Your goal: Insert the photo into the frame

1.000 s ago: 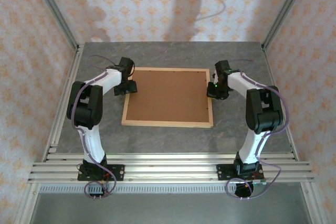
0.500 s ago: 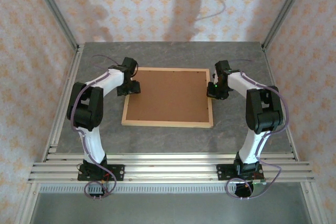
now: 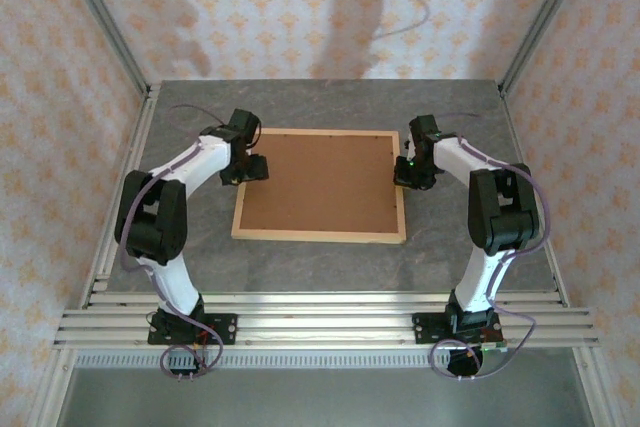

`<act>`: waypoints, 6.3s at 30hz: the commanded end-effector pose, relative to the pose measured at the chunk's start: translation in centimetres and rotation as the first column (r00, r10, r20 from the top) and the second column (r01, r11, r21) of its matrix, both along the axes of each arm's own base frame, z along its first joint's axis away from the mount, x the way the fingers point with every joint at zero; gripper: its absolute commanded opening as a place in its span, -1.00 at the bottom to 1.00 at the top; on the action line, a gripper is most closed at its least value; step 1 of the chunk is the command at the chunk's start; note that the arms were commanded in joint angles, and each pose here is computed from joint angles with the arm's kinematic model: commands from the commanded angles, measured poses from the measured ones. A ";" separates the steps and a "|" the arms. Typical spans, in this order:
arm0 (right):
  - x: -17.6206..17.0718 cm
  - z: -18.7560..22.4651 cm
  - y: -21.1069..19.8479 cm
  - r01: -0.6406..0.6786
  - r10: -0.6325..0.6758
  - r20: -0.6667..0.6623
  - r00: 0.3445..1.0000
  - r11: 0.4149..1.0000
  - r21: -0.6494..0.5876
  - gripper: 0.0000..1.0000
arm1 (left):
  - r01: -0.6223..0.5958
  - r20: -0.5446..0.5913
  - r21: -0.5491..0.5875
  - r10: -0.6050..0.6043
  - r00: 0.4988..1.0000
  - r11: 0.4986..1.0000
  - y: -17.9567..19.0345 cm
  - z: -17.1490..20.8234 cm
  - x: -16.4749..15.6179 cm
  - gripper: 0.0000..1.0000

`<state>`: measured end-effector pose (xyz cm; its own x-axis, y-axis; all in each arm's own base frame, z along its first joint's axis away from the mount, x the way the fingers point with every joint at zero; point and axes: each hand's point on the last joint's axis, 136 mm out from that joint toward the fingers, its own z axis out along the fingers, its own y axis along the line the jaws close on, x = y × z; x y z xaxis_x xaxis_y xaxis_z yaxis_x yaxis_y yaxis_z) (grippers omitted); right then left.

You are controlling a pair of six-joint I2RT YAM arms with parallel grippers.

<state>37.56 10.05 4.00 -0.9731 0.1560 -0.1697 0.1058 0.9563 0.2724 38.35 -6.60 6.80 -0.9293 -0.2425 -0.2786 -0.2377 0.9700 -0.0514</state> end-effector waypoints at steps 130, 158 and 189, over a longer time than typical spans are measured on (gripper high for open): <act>5.0 5.2 -2.6 0.153 -0.132 0.195 0.972 0.983 -0.100 0.36 | -0.320 0.260 -0.227 0.374 0.890 0.920 -3.3 -1.4 -1.2 0.98; 19.4 0.7 5.1 -0.274 0.246 0.193 0.950 0.953 0.133 0.87 | -0.198 0.178 -0.429 0.297 0.938 0.882 -8.8 -1.7 -0.3 0.95; -4.5 1.9 3.8 0.077 -0.090 0.077 0.993 0.984 0.159 0.70 | 0.052 0.260 -0.529 0.103 0.960 0.847 -17.9 0.5 8.2 0.95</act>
<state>33.10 10.25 4.50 -0.9417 0.2417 -0.2339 0.1665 0.9392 0.3002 39.48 -16.15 3.05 -0.8245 -0.5220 -0.2184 -0.4476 0.8378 -0.3126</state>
